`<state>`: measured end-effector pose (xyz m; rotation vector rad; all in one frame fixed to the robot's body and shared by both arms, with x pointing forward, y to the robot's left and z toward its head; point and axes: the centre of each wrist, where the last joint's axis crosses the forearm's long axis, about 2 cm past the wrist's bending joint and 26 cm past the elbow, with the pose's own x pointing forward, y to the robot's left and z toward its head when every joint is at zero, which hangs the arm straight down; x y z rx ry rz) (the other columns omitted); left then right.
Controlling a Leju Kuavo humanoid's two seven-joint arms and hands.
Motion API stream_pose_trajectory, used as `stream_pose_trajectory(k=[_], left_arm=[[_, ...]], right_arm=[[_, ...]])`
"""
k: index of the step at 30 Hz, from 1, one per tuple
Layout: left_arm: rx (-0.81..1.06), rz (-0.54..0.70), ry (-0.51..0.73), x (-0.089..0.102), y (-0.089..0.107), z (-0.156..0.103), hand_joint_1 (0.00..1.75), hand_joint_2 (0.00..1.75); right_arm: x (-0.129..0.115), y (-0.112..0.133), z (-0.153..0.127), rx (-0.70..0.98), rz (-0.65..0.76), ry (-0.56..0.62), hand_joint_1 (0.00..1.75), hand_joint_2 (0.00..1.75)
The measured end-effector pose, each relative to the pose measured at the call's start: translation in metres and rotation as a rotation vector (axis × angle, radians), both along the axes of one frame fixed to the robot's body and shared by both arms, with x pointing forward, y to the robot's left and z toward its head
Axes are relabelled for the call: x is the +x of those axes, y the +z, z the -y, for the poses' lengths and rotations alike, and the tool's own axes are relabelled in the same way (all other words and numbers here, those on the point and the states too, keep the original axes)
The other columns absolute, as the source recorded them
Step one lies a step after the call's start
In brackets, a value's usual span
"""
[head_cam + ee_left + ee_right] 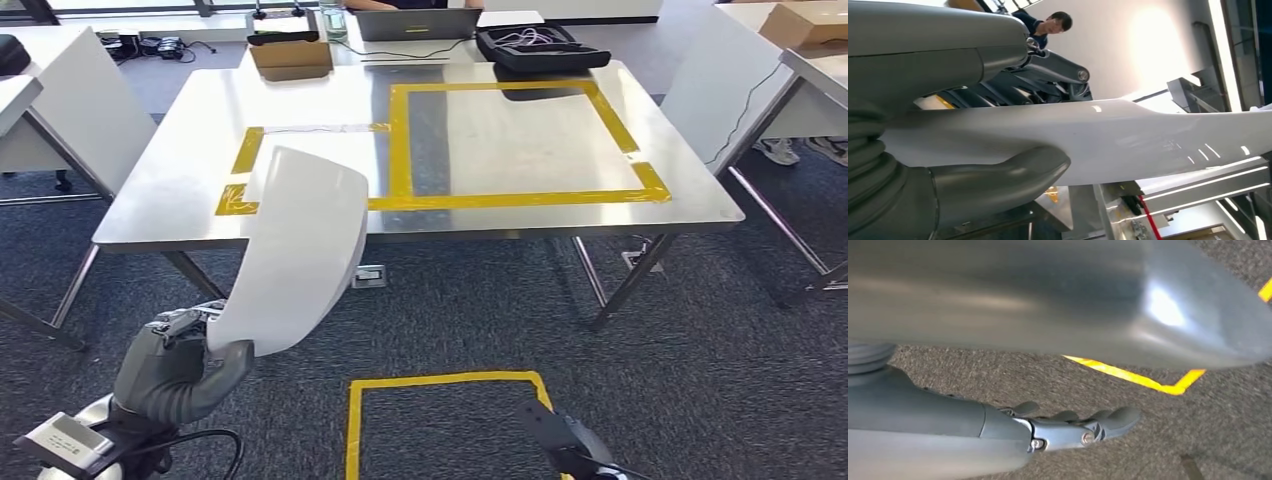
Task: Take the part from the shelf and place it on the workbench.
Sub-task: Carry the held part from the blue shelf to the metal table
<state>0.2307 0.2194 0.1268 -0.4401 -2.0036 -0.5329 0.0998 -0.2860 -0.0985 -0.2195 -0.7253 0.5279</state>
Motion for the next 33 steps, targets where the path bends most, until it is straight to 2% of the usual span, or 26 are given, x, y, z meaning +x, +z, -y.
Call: stream_pose_trajectory(k=[33], left_arm=[[0.001,-0.003,-0.007,0.0001,-0.0005,0.0004,1.75,1.75]], right_arm=[[-0.0054,-0.0011,0.0002,0.0,0.009,-0.015,0.0,0.0]])
